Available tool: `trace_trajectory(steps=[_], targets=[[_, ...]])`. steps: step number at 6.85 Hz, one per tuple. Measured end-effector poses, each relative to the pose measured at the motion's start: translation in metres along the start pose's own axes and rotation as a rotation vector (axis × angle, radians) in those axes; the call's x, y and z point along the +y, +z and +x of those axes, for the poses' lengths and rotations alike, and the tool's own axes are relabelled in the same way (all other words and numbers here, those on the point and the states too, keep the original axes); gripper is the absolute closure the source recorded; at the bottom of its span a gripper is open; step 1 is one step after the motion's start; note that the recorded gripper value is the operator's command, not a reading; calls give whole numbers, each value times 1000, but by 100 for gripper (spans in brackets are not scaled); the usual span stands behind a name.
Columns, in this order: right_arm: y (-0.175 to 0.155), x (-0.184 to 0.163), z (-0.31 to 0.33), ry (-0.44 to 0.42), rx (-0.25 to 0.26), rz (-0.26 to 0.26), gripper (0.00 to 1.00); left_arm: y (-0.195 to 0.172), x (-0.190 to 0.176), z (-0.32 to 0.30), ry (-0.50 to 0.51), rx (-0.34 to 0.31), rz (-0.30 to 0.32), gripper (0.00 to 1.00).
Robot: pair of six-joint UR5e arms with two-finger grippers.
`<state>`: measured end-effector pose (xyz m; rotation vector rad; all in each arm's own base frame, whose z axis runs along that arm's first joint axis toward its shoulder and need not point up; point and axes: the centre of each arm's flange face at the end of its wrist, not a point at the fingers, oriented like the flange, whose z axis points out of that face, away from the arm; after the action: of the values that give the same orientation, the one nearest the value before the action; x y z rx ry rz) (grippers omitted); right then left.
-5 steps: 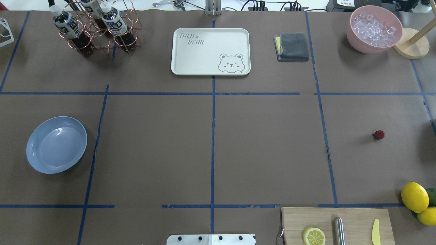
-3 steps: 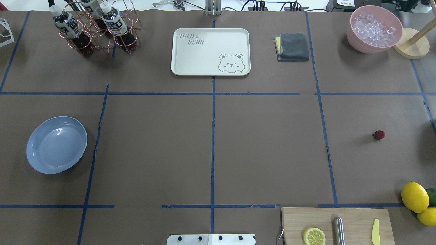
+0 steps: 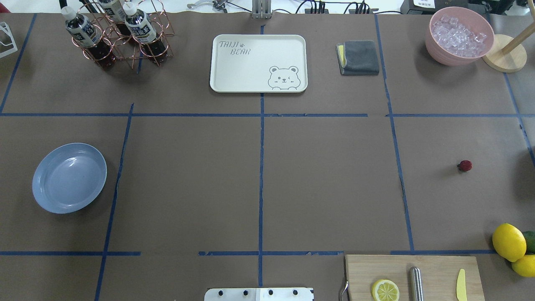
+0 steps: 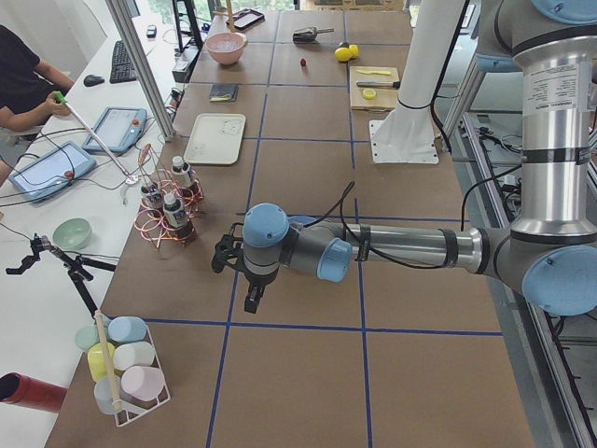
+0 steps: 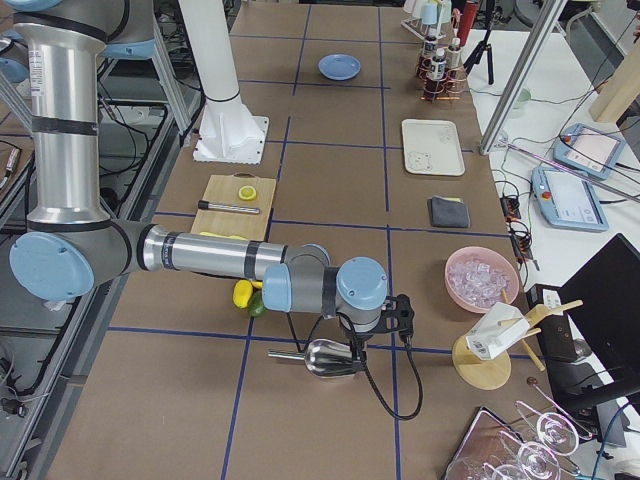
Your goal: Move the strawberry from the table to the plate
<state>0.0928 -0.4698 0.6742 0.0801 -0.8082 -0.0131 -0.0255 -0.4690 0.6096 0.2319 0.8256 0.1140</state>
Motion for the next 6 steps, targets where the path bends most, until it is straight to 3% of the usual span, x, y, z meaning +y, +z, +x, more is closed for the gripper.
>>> trace_trajectory(steps=[1, 4, 6], targets=[[-1, -1, -2, -2, -1, 3, 0, 13, 9, 11, -35, 15, 6, 0], [-2, -1, -2, -3, -2, 4, 0, 71, 87, 69, -149, 113, 65, 0], [-3, 1, -4, -5, -4, 6, 0, 96, 104, 96, -182, 106, 89, 0]])
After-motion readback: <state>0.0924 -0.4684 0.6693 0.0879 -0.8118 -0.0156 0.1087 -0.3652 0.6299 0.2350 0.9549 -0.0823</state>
